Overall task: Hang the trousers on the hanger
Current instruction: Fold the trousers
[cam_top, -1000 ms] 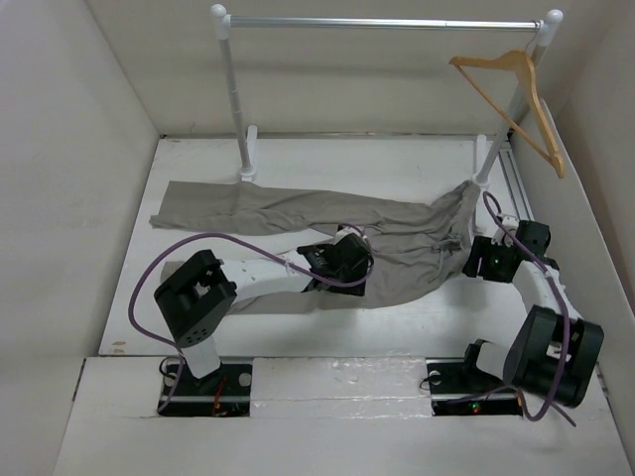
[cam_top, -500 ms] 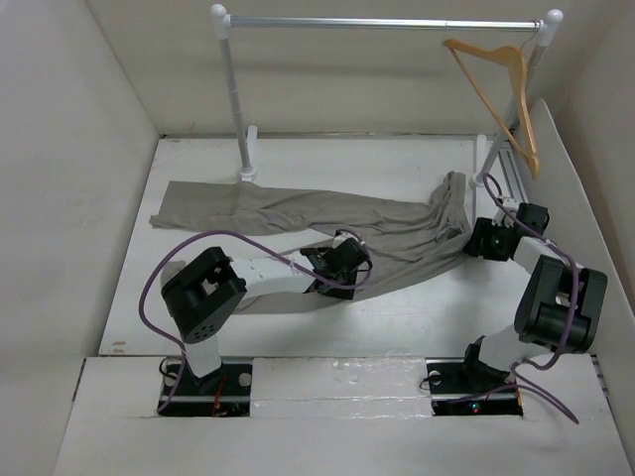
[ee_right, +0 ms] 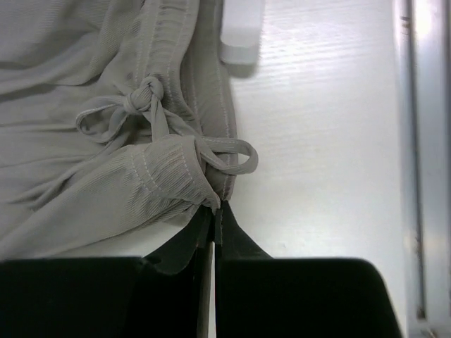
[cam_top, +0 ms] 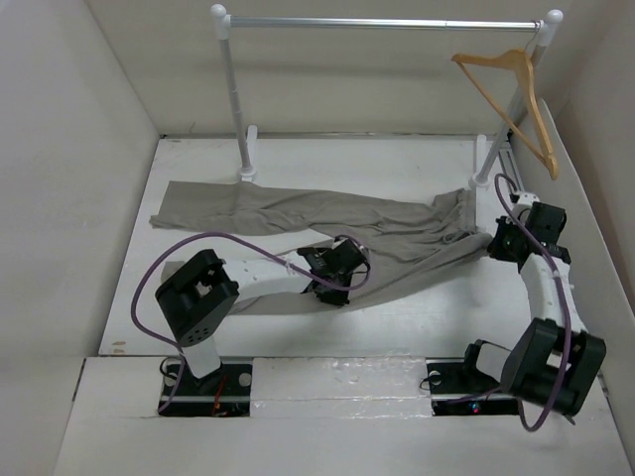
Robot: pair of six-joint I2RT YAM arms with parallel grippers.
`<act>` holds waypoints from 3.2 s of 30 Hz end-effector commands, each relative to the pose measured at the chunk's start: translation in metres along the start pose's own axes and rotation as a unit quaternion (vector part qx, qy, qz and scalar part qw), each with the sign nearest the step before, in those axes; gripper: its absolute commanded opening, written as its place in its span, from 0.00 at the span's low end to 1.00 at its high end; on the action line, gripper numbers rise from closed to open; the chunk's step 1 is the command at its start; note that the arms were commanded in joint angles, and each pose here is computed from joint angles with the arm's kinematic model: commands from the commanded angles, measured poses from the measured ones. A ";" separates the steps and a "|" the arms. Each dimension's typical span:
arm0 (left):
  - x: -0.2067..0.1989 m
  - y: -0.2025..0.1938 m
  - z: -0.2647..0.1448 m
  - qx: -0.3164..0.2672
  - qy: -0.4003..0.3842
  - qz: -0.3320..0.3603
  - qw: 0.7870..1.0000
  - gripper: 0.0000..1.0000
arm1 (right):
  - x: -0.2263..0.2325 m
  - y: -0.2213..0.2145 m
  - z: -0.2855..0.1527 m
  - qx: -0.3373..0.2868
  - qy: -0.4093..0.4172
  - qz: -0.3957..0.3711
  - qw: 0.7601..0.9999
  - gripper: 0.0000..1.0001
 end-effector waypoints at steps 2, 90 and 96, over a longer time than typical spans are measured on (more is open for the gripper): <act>-0.012 -0.002 -0.038 0.035 -0.052 0.029 0.998 0.00 | -0.007 -0.009 -0.049 0.059 -0.081 0.014 0.995 0.00; 0.294 0.031 -0.260 -0.266 0.320 -0.562 0.715 0.00 | 0.203 -0.005 -0.118 -0.081 0.344 -0.410 0.841 0.54; 0.251 0.005 -0.312 -0.333 0.290 -0.585 0.680 0.00 | 0.210 -0.011 -0.127 -0.082 0.337 -0.435 0.831 0.55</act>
Point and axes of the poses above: each gripper's point midway between its finger pads, its own z axis out along the fingers, its own x axis along the line the jaws close on, y = z × x, the point moved 9 cm from there along -z, back along the fingers, and after that the axes turned 2 degrees about -z, right-handed, at the moved point
